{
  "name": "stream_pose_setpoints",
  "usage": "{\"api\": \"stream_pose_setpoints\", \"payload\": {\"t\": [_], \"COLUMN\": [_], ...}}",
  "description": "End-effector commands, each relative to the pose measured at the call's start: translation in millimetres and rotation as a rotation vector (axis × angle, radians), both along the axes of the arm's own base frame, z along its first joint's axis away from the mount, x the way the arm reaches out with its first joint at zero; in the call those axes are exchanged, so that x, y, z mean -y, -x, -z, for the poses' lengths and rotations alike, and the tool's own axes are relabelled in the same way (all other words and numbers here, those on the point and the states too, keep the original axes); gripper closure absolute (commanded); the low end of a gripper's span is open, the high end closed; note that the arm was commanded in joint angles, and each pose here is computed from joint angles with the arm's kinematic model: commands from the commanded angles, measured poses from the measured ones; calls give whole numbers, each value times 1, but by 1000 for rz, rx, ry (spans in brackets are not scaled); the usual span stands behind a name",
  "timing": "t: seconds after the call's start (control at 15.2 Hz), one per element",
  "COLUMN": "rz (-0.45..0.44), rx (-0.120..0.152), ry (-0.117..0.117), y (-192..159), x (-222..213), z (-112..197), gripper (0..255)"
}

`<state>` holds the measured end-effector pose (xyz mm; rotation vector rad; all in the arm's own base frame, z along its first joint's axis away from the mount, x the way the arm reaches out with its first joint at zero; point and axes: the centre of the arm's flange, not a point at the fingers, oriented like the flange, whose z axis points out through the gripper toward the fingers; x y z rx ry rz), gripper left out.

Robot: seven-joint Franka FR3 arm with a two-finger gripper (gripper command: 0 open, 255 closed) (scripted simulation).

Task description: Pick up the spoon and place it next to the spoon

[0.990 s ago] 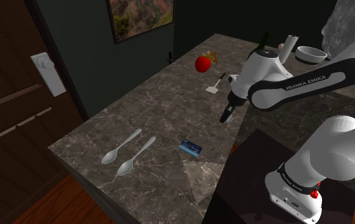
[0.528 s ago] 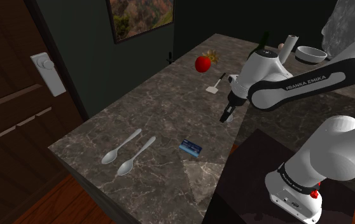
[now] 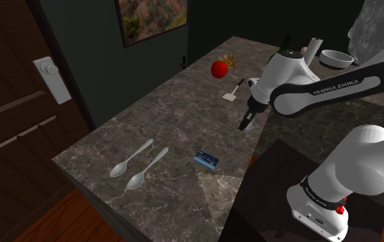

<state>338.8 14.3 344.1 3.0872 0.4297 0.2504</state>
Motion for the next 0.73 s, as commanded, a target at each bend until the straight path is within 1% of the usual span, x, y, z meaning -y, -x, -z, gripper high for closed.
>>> {"api": "stream_pose_setpoints", "payload": {"t": [0.0, 0.66], "rz": [0, 0], "rx": [-1, -1], "ry": [0, 0], "y": [-1, -1], "x": [0, 0], "z": [-9, -62], "gripper": [255, 255]}}
